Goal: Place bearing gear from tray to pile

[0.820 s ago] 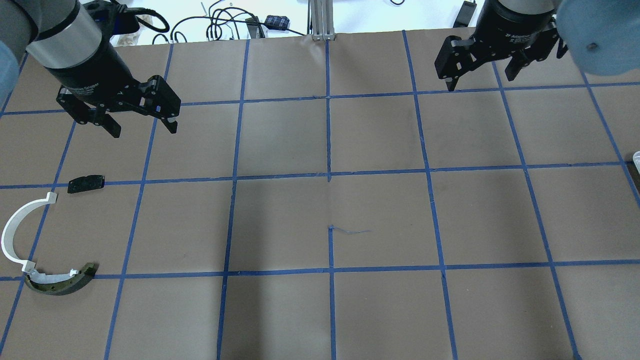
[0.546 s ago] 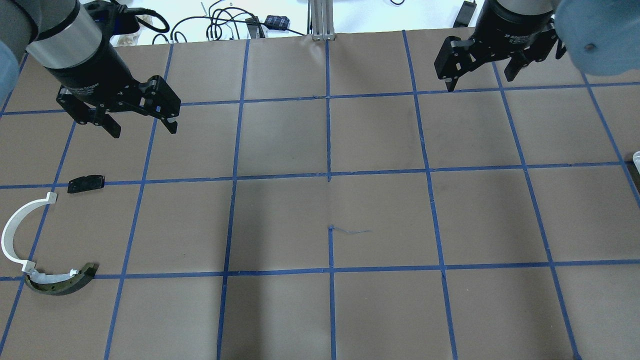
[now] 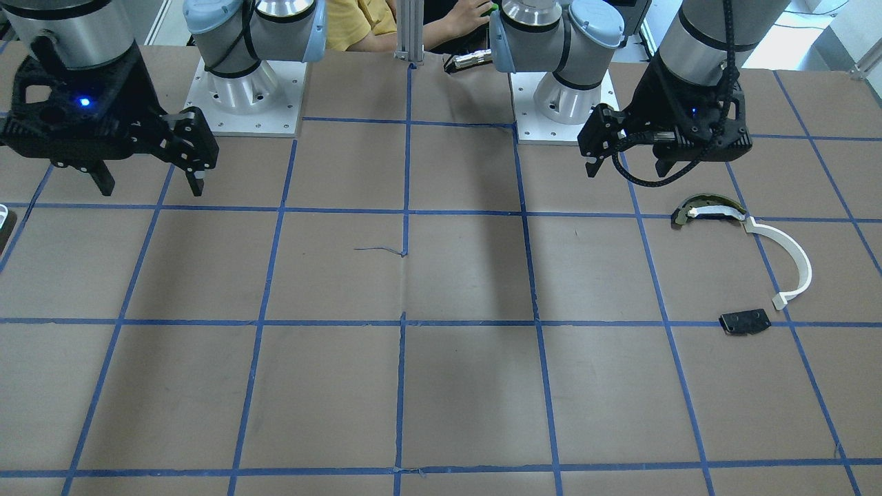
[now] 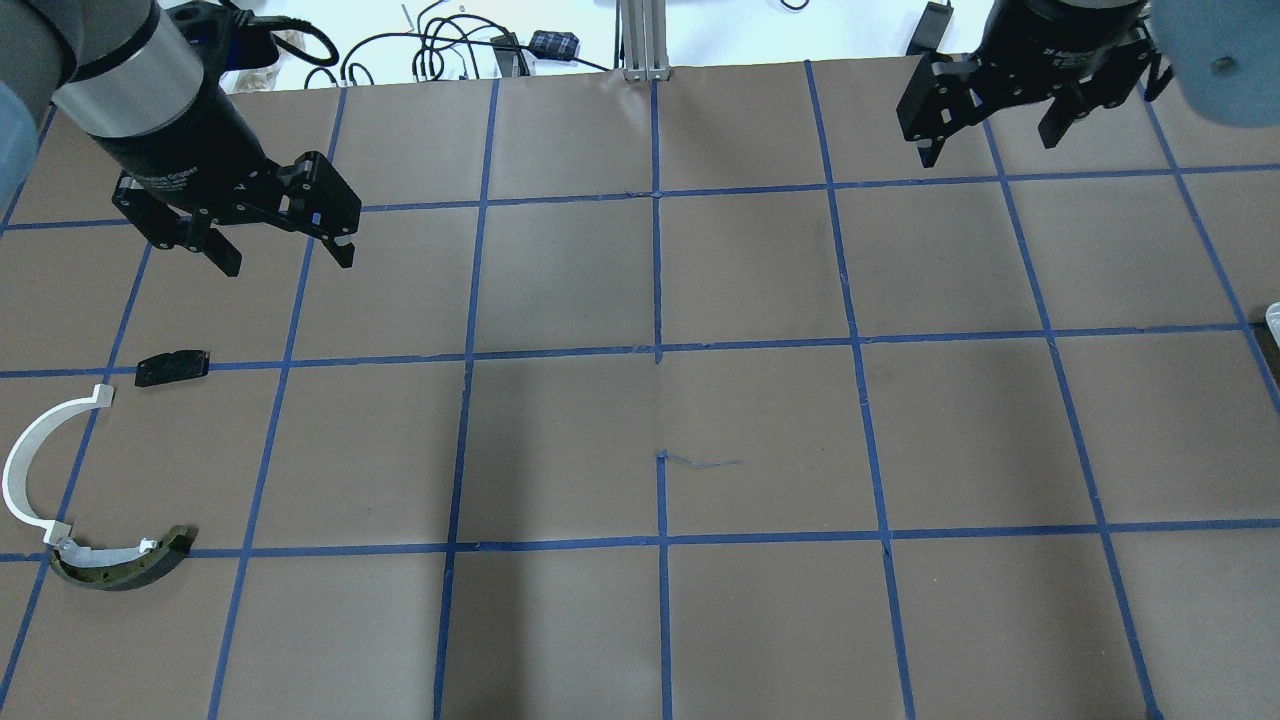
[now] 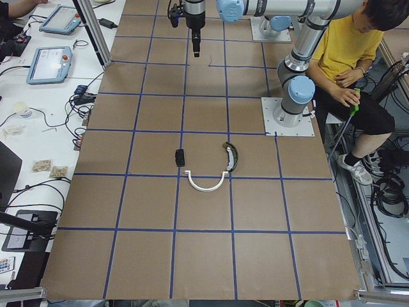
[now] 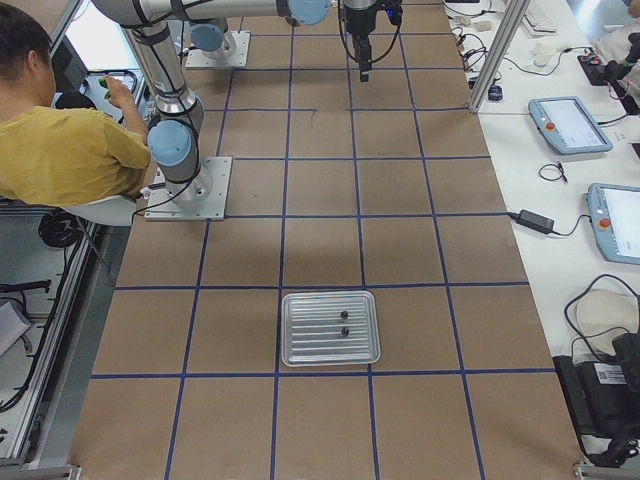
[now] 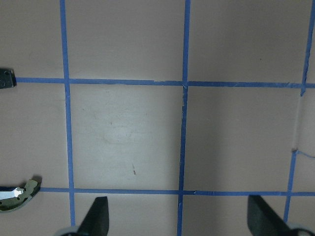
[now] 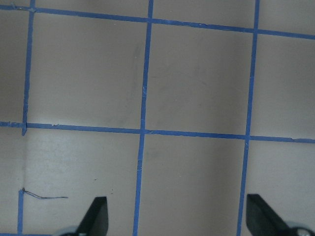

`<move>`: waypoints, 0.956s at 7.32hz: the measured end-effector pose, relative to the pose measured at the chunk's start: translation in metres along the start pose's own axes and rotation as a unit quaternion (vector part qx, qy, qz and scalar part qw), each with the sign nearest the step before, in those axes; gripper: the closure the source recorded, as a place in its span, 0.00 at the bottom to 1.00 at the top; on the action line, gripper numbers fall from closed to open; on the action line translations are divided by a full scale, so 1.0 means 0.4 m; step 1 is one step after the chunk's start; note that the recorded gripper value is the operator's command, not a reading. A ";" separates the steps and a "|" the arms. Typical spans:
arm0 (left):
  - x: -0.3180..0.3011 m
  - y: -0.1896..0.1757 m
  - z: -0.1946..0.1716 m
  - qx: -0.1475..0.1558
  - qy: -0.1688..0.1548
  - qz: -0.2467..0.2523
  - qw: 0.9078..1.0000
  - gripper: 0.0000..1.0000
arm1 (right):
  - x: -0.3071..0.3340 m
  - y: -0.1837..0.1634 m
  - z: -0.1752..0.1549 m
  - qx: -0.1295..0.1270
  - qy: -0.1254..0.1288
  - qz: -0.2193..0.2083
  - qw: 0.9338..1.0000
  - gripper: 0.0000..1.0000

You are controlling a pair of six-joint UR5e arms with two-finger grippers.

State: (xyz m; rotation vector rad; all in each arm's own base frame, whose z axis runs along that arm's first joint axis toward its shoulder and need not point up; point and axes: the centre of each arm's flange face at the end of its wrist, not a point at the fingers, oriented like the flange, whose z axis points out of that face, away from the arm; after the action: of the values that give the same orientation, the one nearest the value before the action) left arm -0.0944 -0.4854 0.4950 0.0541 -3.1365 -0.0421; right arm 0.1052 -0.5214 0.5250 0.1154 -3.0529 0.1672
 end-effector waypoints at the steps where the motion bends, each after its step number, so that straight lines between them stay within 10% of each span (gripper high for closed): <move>1: 0.000 0.000 0.000 0.000 0.000 0.000 1.000 0.00 | 0.074 -0.003 0.004 -0.013 -0.009 0.003 1.000 0.00; 7: 0.000 0.000 0.000 0.001 0.000 0.000 1.000 0.00 | 0.844 0.063 0.296 -0.053 -0.085 0.067 0.993 0.00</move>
State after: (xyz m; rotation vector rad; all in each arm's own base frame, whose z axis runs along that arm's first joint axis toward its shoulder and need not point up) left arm -0.0944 -0.4856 0.4952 0.0541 -3.1366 -0.0395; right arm -0.2415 -0.5335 0.4341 -0.0857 -3.2320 0.0023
